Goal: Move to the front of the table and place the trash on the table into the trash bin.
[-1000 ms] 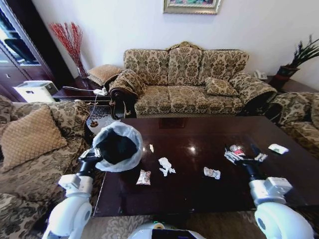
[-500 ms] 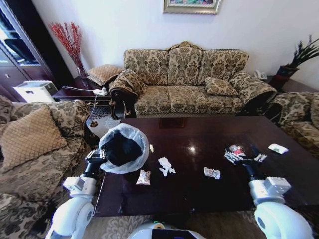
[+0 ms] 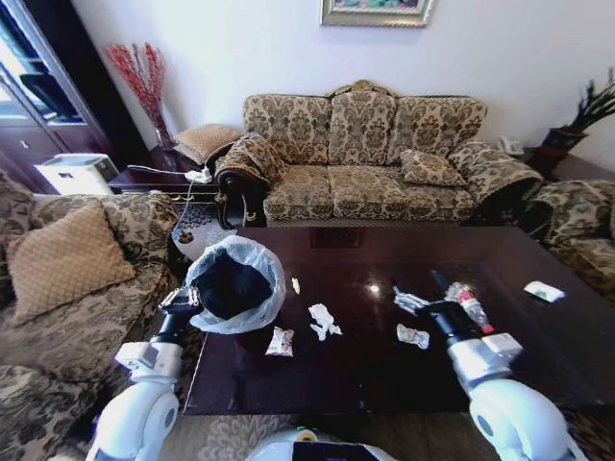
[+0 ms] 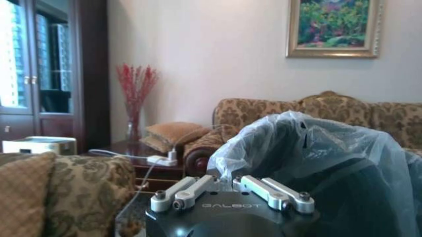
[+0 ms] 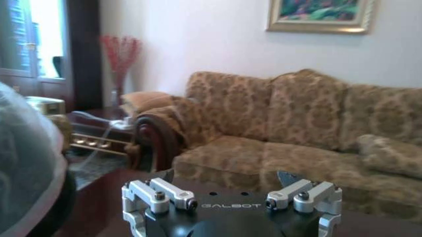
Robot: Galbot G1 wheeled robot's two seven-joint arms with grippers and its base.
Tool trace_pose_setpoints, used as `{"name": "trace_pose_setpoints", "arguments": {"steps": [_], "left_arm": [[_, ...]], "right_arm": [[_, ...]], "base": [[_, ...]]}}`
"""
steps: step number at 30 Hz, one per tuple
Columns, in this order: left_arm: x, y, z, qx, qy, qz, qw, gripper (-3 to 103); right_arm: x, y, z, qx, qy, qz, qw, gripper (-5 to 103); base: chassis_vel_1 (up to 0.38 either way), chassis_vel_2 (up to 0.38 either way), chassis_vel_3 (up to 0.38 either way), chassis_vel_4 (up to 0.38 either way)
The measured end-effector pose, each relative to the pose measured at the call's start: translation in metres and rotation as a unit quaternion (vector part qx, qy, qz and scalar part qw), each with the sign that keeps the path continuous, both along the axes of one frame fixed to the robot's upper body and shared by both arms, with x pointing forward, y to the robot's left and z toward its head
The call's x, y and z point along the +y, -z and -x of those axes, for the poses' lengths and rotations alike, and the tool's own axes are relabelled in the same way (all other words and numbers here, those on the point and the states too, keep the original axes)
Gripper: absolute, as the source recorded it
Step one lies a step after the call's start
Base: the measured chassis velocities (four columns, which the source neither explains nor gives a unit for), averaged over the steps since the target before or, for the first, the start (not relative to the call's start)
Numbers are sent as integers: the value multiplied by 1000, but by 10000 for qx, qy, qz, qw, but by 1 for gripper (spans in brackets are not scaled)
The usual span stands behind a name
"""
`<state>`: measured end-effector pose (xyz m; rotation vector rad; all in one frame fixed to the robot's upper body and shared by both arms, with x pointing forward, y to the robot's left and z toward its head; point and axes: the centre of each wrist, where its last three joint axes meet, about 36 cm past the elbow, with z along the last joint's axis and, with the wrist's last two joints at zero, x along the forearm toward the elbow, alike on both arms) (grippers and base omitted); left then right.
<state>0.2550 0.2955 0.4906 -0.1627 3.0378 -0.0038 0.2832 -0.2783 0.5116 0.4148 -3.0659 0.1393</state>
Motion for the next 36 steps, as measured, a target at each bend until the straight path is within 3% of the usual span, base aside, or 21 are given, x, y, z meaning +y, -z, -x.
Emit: {"name": "trace_pose_setpoints", "arguments": {"steps": [8, 12, 22, 36], "left_arm": [[4, -4, 0, -10, -90, -57, 9999, 3], [5, -4, 0, -4, -77, -74, 9999, 3], [3, -3, -5, 14, 69, -114, 9999, 3], [-2, -6, 3, -15, 68, -166, 9998, 3]], "right_arm": [[19, 27, -2, 554, -483, -282, 9969, 100], [41, 50, 8, 979, -814, -363, 9912, 100], [59, 107, 18, 1846, -1060, -29, 9771, 100], [68, 138, 27, 2390, -1531, 244, 9586, 100]], "base": [[79, 77, 84, 73], [111, 95, 101, 105], [80, 73, 70, 72], [0, 0, 0, 0]]}}
